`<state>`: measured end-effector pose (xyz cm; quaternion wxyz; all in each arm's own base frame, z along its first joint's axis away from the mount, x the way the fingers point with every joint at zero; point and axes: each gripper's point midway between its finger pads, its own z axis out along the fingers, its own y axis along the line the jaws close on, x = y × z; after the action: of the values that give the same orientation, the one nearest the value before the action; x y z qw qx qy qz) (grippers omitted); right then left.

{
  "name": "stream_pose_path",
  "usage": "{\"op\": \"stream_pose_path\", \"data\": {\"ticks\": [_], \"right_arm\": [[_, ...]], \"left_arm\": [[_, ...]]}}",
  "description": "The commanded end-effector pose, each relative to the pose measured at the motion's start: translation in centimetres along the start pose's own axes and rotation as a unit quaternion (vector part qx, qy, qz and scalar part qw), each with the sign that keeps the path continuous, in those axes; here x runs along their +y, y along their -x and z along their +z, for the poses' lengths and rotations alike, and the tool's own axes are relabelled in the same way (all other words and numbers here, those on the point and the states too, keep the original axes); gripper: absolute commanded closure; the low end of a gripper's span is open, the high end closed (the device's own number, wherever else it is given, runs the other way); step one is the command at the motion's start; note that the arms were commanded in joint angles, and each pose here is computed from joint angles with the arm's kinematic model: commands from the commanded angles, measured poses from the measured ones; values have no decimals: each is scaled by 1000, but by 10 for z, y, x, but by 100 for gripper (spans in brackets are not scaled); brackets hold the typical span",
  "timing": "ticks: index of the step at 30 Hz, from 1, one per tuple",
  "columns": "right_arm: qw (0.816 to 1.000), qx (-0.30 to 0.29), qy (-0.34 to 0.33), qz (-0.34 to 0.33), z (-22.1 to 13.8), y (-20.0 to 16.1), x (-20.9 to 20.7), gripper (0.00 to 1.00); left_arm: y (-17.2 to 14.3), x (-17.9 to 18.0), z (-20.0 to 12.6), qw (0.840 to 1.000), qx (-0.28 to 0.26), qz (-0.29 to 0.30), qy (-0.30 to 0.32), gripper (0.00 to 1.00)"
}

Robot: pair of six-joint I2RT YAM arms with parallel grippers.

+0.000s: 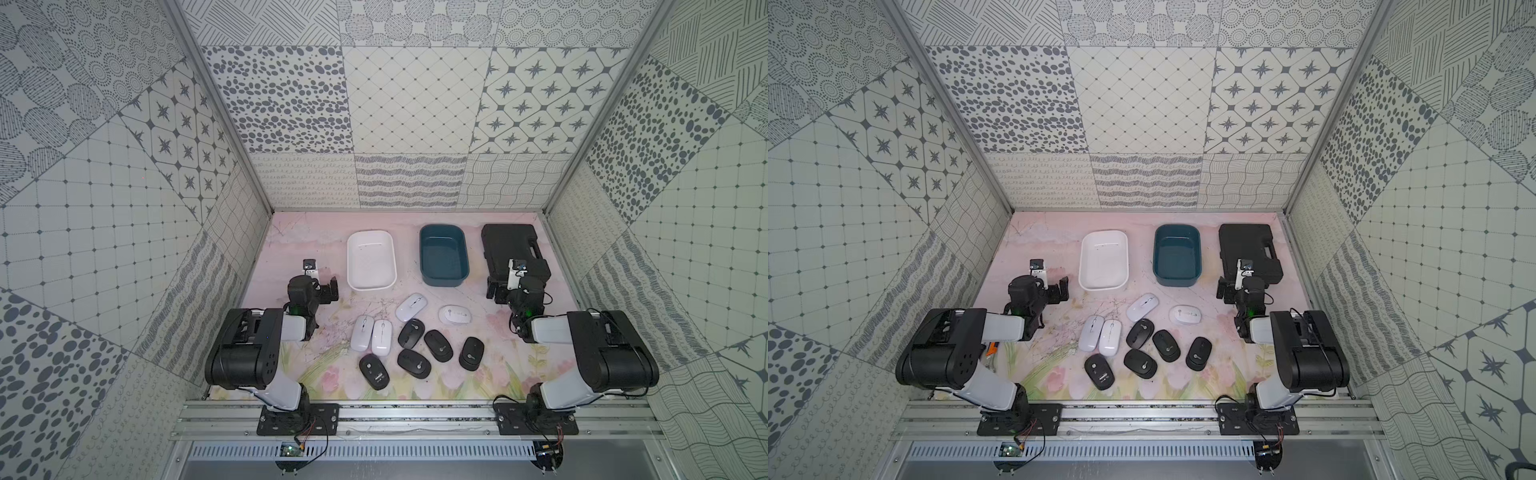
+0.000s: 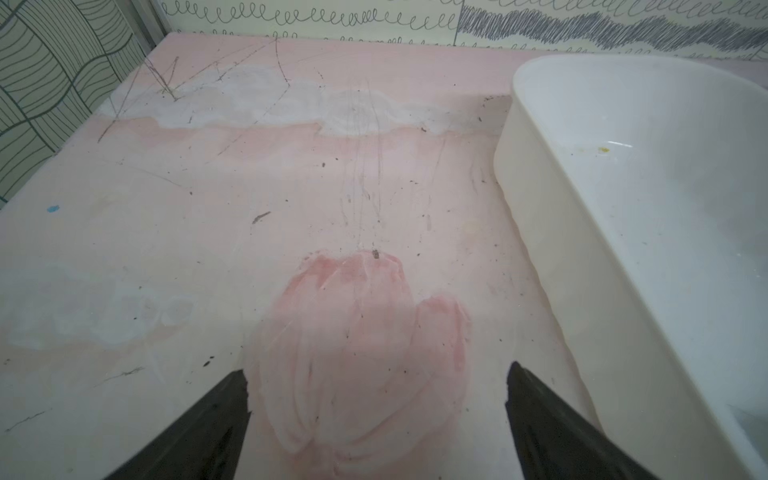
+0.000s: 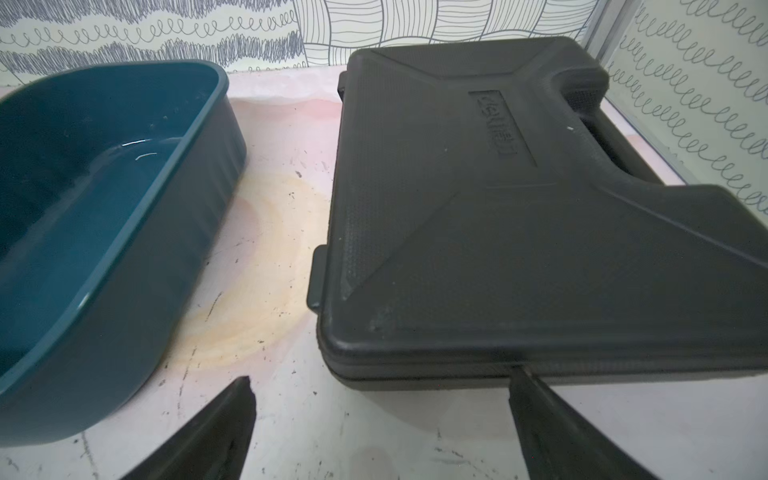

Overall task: Place the mice by color into the storage box
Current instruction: Pick up the mouse from the center of the board.

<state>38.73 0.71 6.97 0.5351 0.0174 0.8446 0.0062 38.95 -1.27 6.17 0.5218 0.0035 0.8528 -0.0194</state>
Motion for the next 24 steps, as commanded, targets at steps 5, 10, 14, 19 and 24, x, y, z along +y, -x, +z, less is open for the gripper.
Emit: {"op": "stream_pose_path", "data": {"ticks": [5, 10, 14, 19, 24], "right_arm": [[998, -68, 6, -4, 2, 41, 2, 1], [998, -68, 6, -4, 2, 41, 2, 1], [998, -68, 6, -4, 2, 40, 2, 1], [998, -69, 7, -5, 2, 41, 2, 1], [997, -75, -12, 7, 1, 46, -4, 1]], "left_arm": [[21, -1, 0, 999, -40, -1, -1, 0], [21, -1, 1, 999, -40, -1, -2, 1], [22, -1, 1, 999, -40, -1, -1, 0], [21, -1, 1, 999, -39, -2, -3, 1], [24, -4, 0, 999, -38, 5, -8, 1]]}}
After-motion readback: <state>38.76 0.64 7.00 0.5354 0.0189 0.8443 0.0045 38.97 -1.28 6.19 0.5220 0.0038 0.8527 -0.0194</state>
